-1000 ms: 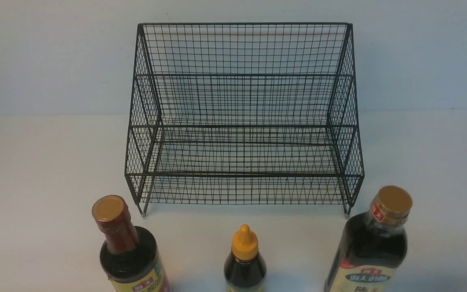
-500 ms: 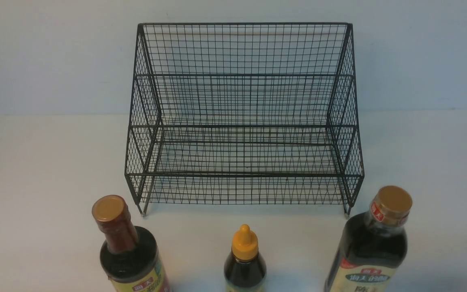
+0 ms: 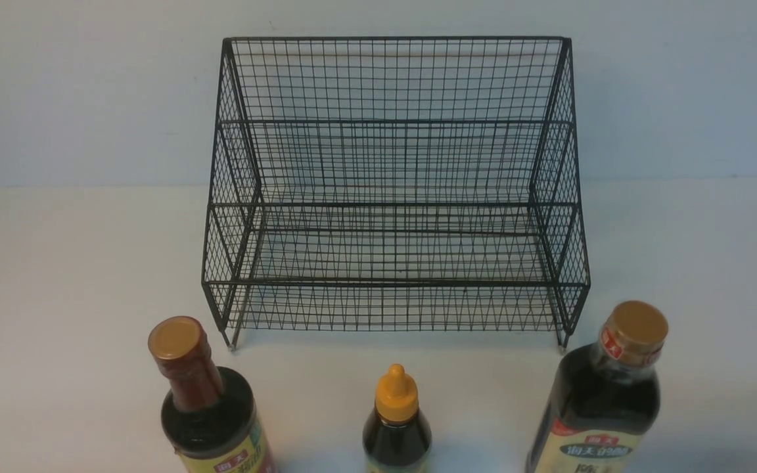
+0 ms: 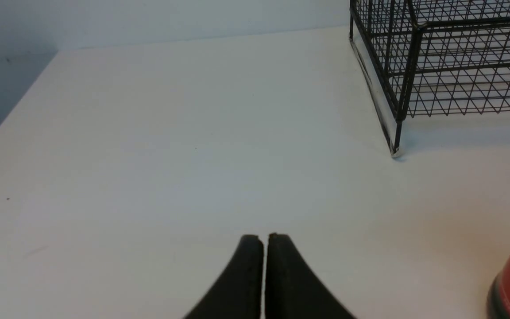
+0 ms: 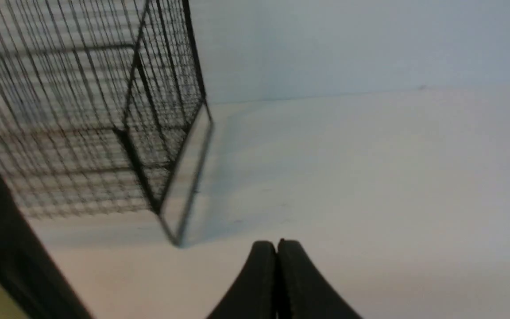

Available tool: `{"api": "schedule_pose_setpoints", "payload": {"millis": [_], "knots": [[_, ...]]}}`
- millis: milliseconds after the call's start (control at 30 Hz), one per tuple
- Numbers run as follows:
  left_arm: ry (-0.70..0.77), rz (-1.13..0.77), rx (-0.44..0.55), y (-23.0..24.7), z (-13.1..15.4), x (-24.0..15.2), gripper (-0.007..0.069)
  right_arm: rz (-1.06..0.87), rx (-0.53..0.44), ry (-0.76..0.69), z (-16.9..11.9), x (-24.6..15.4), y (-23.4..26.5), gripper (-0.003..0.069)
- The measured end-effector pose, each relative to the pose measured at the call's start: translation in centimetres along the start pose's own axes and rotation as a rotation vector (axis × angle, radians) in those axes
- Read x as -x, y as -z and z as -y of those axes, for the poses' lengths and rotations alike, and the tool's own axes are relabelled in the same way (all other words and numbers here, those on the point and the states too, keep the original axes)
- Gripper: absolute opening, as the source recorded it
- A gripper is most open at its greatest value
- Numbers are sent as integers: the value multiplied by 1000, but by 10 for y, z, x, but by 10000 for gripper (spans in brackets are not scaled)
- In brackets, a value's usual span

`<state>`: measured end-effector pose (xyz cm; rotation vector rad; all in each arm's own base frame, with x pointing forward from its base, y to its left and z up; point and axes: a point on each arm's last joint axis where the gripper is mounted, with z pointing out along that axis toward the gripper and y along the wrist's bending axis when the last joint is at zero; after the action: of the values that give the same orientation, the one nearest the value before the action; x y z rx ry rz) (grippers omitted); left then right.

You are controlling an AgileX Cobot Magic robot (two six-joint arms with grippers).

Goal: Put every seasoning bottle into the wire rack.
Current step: Use the right arm to grab the condiment bottle closest to it

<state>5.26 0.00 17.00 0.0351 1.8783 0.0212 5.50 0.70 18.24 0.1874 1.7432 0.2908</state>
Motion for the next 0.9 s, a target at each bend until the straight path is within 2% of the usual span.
{"api": "schedule_pose_setpoints", "payload": {"millis": [100,200,400,500,600,700,800,867,900], "knots": [[0,0,0,0,0,0,-4,-4,59,-301,-5,0,0,-15],[0,0,0,0,0,0,-4,0,93,-461,-8,2,0,-15],[0,0,0,0,0,0,-4,10,105,-519,-9,3,0,-15],[0,0,0,0,0,0,-4,30,119,-446,-12,11,3,-15],[0,0,0,0,0,0,-4,118,162,-331,-22,41,14,-10],[0,0,0,0,0,0,-4,149,197,-149,-37,76,26,15],[0,0,0,0,0,0,-4,18,207,55,-51,102,21,78],[0,0,0,0,0,0,-4,-42,212,110,-54,108,17,112],[0,0,0,0,0,0,-4,-149,231,185,-61,120,9,166]]}}
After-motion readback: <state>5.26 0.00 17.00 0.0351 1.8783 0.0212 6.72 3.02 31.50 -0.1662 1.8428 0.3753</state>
